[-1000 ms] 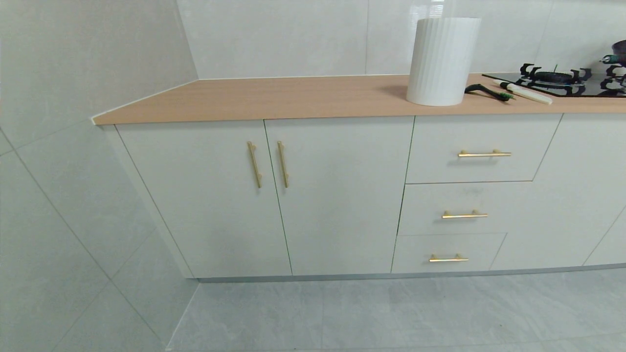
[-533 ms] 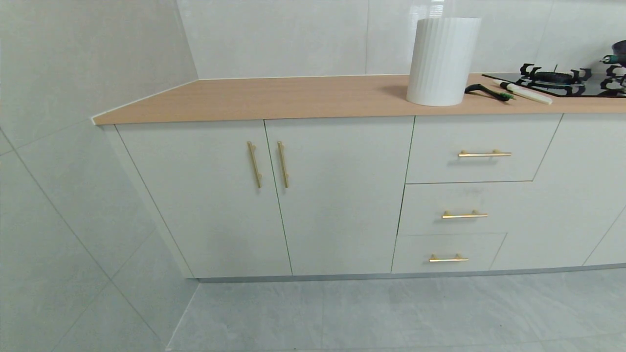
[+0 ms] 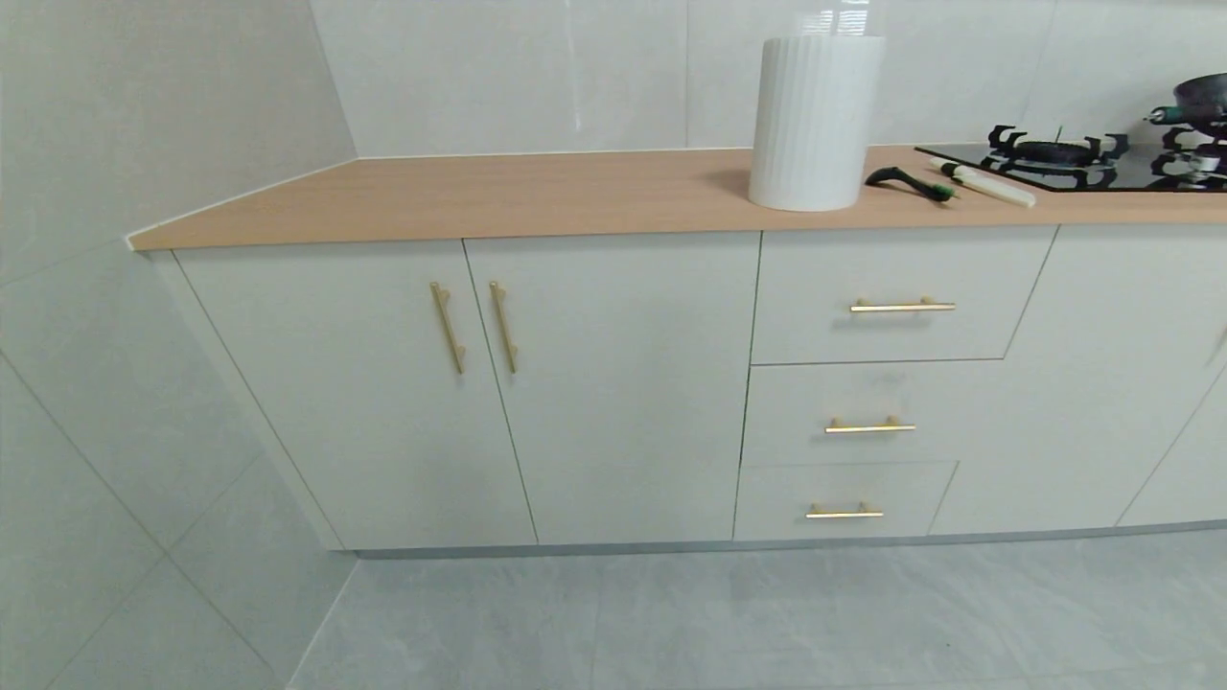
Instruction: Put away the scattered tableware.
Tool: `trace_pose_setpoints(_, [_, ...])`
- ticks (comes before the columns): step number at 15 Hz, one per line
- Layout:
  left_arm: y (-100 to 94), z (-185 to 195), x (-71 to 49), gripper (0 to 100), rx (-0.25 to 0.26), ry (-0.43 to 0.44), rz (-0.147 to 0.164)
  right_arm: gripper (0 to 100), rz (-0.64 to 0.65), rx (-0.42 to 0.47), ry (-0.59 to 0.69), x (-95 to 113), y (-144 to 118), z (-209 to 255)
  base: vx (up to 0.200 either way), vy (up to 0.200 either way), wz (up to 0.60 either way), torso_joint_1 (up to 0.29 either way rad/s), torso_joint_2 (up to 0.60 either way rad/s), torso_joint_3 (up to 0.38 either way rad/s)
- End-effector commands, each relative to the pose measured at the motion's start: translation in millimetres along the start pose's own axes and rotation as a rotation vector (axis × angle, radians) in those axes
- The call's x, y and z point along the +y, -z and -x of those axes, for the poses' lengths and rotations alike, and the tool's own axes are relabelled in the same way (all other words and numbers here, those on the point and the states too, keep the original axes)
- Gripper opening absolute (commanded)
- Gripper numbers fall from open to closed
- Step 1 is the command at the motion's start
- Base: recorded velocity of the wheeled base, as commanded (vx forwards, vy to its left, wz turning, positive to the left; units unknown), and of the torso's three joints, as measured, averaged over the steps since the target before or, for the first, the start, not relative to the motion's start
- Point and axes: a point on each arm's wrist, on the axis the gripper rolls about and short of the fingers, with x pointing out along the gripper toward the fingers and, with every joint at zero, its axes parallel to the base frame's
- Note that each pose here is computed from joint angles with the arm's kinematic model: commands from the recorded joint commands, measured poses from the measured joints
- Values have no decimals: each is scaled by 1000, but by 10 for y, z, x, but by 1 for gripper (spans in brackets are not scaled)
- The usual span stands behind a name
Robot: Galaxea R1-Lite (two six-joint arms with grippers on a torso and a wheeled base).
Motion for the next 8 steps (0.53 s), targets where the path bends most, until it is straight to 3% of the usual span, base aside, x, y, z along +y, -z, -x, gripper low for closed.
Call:
trace_pose_setpoints(1, [-1, -1, 0, 100, 1, 0, 1, 100, 1, 2, 0, 0, 0, -1, 0, 0, 0, 0, 0, 0])
trace_pose_setpoints(7, [-1, -1, 0, 100, 1, 2, -1, 100, 1, 2, 0, 0, 0, -1, 0, 0, 0, 0, 0, 0])
trace_pose_setpoints(8, [-1, -1, -1, 100, 1, 5, -1, 100, 1, 2, -2, 0, 0, -1, 200, 0, 0, 7, -2, 2])
